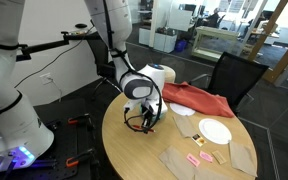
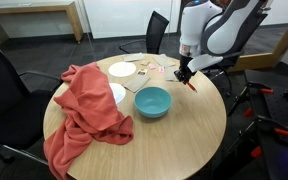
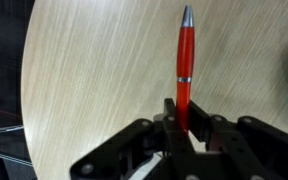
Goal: Take the red pen out of the blue bowl
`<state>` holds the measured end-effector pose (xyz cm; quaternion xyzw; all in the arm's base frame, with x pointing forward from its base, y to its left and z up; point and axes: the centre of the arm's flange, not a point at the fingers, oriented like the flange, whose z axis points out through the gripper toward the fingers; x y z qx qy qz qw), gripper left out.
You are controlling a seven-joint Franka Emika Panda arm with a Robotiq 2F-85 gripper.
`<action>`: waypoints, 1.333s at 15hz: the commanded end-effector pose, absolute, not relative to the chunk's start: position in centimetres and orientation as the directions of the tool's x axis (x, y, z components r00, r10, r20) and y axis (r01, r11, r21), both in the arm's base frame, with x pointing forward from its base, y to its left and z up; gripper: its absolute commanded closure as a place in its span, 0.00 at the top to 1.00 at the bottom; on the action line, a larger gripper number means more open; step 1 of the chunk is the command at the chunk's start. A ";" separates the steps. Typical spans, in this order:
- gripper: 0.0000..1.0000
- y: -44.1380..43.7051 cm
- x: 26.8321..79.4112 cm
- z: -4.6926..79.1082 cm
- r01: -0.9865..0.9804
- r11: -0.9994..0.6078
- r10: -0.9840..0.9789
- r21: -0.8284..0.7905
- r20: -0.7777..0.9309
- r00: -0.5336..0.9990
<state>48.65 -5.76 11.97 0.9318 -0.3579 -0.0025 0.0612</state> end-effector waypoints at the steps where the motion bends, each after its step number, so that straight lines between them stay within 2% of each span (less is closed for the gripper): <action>1: 0.04 -6.1 50.2 9.0 -0.651 -0.751 -0.653 0.109 0.024 0.757; 6: 0.04 -6.0 51.2 6.4 -0.643 -0.756 -0.648 0.119 -0.002 0.762; 7: 0.40 -6.0 51.3 6.2 -0.645 -0.755 -0.649 0.119 -0.001 0.760; 8: 0.41 -6.0 51.3 6.2 -0.645 -0.755 -0.649 0.121 0.000 0.760; 9: 0.46 -6.1 51.5 6.4 -0.645 -0.755 -0.649 0.119 0.007 0.761; 16: 0.98 -4.2 51.7 13.7 -0.590 -0.805 -0.587 0.058 0.062 0.807; 20: 1.00 -2.5 51.3 18.2 -0.533 -0.846 -0.528 0.022 0.100 0.843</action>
